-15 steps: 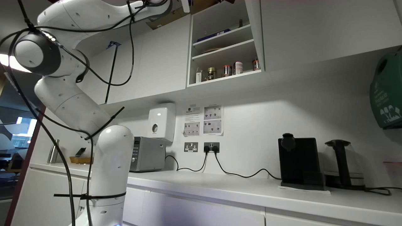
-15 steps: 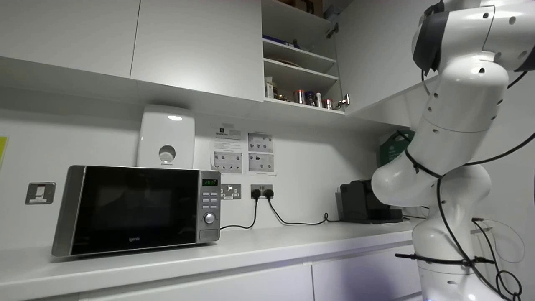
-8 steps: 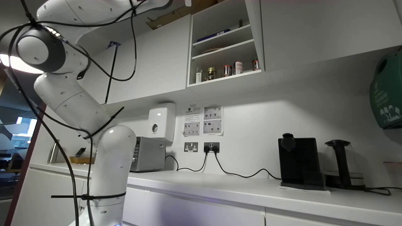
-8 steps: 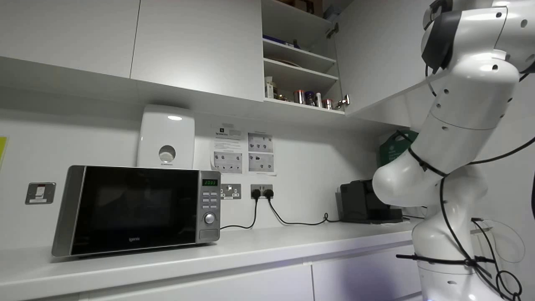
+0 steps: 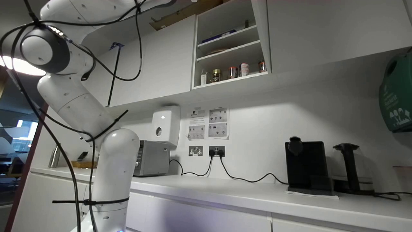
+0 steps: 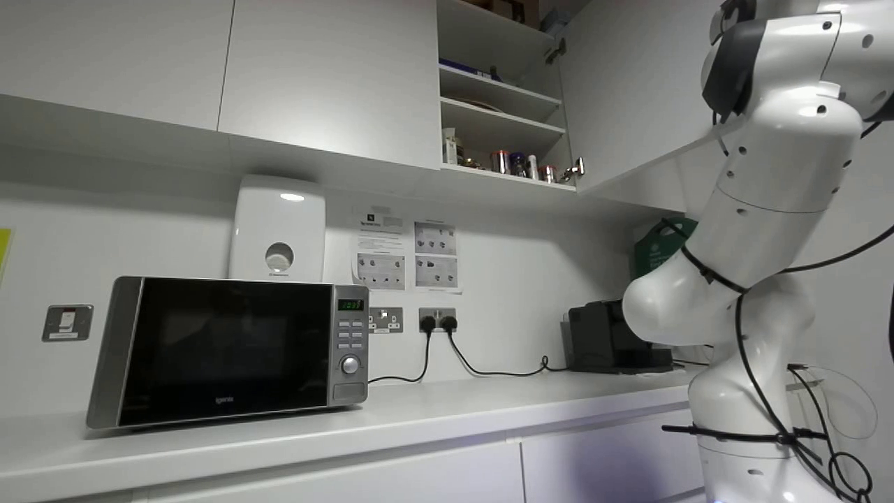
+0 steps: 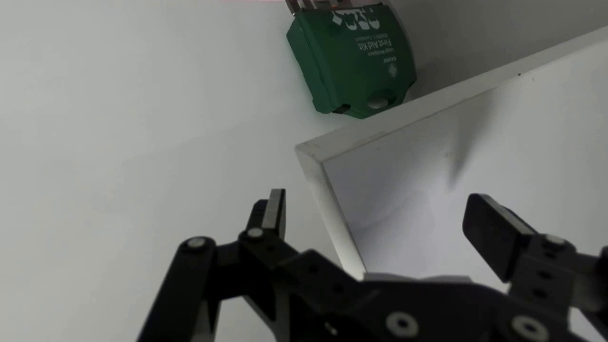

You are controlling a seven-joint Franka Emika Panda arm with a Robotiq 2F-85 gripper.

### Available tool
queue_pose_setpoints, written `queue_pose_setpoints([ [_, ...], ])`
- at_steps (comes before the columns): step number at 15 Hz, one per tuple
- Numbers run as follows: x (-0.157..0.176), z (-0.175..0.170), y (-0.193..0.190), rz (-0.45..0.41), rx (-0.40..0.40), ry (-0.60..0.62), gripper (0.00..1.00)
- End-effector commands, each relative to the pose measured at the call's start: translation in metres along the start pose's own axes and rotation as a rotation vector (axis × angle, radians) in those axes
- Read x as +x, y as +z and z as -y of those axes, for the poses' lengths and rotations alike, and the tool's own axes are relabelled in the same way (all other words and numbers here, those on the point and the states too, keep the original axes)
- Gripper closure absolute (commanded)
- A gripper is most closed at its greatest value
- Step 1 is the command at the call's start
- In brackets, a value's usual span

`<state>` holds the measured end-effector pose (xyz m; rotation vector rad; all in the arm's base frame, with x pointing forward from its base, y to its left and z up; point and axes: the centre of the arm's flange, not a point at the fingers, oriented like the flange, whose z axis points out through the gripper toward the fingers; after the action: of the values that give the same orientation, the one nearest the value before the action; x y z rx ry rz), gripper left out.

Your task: Close the open cabinet door

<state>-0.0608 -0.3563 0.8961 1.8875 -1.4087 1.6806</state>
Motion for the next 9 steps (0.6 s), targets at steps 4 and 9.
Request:
queue_pose_setpoints([
  [4, 0.026, 0.007, 0.011, -0.003, -0.005, -0.037, 0.0],
  [9, 0.028, 0.013, 0.016, 0.001, 0.031, -0.057, 0.0],
])
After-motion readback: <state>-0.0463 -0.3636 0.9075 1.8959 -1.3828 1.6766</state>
